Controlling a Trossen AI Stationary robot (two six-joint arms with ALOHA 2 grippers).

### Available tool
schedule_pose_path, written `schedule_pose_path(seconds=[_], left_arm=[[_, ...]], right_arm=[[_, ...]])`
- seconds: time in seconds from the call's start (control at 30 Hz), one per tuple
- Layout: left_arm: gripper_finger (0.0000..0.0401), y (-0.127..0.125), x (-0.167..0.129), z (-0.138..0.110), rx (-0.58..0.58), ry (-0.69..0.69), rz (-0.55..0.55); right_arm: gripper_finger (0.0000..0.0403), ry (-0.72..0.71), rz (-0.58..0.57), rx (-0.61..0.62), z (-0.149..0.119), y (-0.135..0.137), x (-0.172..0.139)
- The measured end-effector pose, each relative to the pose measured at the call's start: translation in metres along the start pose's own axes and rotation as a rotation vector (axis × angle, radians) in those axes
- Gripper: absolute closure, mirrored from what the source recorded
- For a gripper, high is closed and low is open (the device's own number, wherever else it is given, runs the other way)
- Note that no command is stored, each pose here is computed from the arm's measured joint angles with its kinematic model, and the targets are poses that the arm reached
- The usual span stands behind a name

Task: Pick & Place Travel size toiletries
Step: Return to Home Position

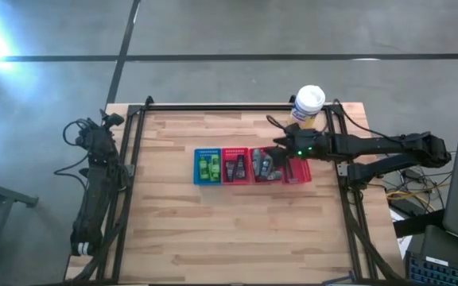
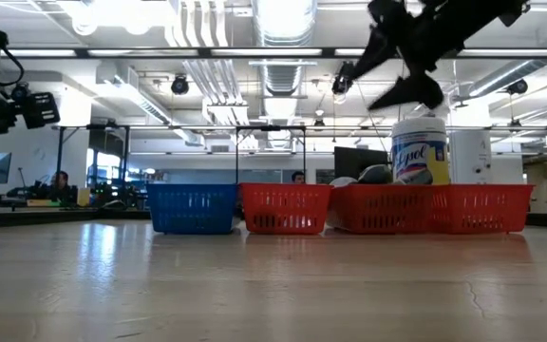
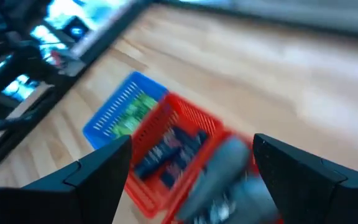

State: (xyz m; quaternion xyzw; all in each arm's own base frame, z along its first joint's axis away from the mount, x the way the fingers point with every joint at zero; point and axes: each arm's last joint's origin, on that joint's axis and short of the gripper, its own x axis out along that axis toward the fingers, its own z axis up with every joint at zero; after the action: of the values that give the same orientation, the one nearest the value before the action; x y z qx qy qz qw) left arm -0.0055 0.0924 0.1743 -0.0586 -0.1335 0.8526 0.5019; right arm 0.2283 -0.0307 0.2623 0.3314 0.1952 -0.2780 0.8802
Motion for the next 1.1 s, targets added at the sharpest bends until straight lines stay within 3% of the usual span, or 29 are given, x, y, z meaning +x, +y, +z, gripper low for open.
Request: schedule_pose_path(seconds=[0.17, 0.27, 0.47, 0.67, 0.73, 0.9, 1.1], left_arm=[[0.0114, 0.0, 0.0, 0.0, 0.001, 0.001, 0.0], [0.0114, 0.0, 0.0, 0.0, 0.0, 0.001, -0.001], [0.0114, 0.0, 0.0, 0.0, 0.001, 0.002, 0.0], [0.0114, 0.0, 0.0, 0.0, 0.001, 0.002, -0.001], [0.0114, 0.0, 0.0, 0.0, 0.001, 0.002, 0.0], [0.0114, 0.0, 0.0, 0.0, 0.001, 0.002, -0.001], [0.0114, 0.0, 0.0, 0.0, 0.002, 0.002, -0.001]], right_arm=[[0.0076, -0.216, 0.168, -0.308, 0.024, 0.009, -0.035], [0.0076, -0.388, 0.199, -0.451, 0.041, 0.003, -0.068], [0.0076, -0.681, 0.092, -0.569, 0.062, -0.03, -0.134], [0.0065, -0.859, 0.077, -0.65, 0.059, -0.055, -0.185], [0.0058, -0.884, 0.022, -0.658, 0.053, -0.062, -0.196], [0.0044, -0.916, -0.245, -0.614, 0.036, -0.076, -0.215], [0.0039, -0.905, -0.497, -0.642, 0.02, -0.085, -0.219]])
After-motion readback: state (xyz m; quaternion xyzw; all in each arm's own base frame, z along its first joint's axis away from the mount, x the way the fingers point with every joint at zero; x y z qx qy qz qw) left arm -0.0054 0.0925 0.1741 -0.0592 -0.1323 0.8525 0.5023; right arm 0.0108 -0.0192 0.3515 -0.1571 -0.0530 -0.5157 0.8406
